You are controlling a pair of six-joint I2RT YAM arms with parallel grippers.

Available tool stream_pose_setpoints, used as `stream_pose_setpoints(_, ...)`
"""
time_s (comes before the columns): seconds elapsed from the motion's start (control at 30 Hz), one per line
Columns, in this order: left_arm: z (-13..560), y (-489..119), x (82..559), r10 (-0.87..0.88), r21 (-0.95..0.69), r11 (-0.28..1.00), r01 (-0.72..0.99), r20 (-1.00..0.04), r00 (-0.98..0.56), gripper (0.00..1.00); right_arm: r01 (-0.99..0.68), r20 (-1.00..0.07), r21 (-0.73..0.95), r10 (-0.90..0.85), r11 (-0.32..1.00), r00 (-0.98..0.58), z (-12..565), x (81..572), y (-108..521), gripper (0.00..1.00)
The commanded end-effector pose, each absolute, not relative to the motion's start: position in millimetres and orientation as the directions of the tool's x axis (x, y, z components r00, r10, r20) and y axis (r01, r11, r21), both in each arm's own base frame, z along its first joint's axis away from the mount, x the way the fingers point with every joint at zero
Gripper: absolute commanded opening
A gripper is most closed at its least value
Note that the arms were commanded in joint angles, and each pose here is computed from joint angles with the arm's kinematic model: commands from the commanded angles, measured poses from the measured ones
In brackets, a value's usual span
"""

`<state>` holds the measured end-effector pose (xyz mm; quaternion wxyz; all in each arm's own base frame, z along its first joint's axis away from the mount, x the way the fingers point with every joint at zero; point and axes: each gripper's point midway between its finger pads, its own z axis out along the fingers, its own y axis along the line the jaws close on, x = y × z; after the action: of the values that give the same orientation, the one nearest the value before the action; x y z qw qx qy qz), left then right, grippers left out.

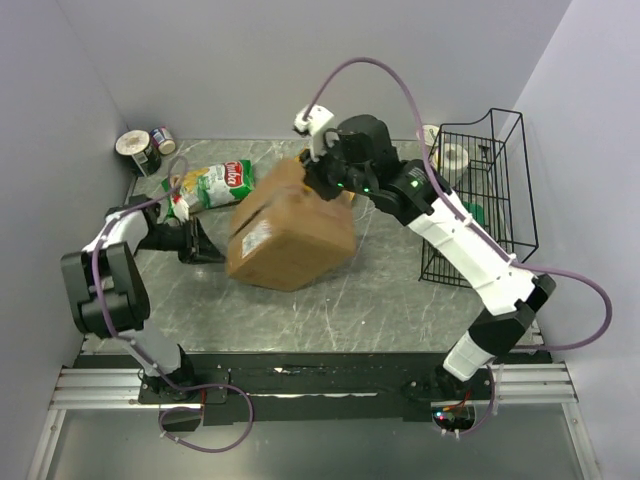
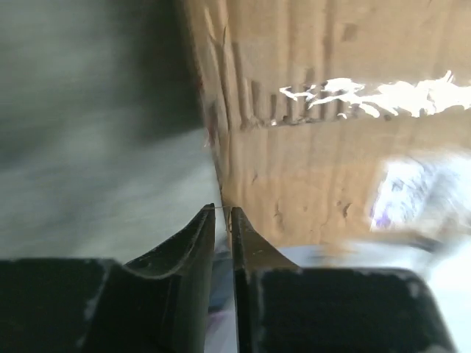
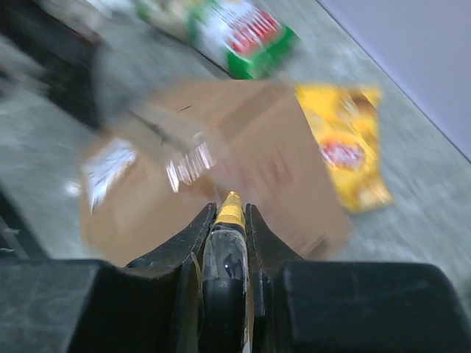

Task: Unpack the express box

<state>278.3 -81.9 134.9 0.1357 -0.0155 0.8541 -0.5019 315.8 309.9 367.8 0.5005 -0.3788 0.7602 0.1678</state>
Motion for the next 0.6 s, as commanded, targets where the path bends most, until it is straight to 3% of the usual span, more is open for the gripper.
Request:
stream_pose_setpoints(0.0, 35, -32, 279, -0.011, -0.557, 0.826, 0.087, -0.171, -0.985, 0.13, -0.857, -0.915, -0.032, -0.36, 0.514, -0.182, 376, 286, 372, 0.0)
stream_pose_setpoints(0.3, 70, -52, 288, 0.009, -0.63, 0.757, 0.174, -0.256, -0.967, 0.21, -0.824, -0.889, -0.12, -0.429, 0.554, -0.159, 355, 289, 362, 0.0)
stream_pose_setpoints(0.57, 109, -96, 284, 0.077, -0.629, 0.724, 0.283, -0.334, -0.94, 0.24, -0.768, -0.925, -0.178, -0.37, 0.615, -0.081, 404, 297, 326, 0.0)
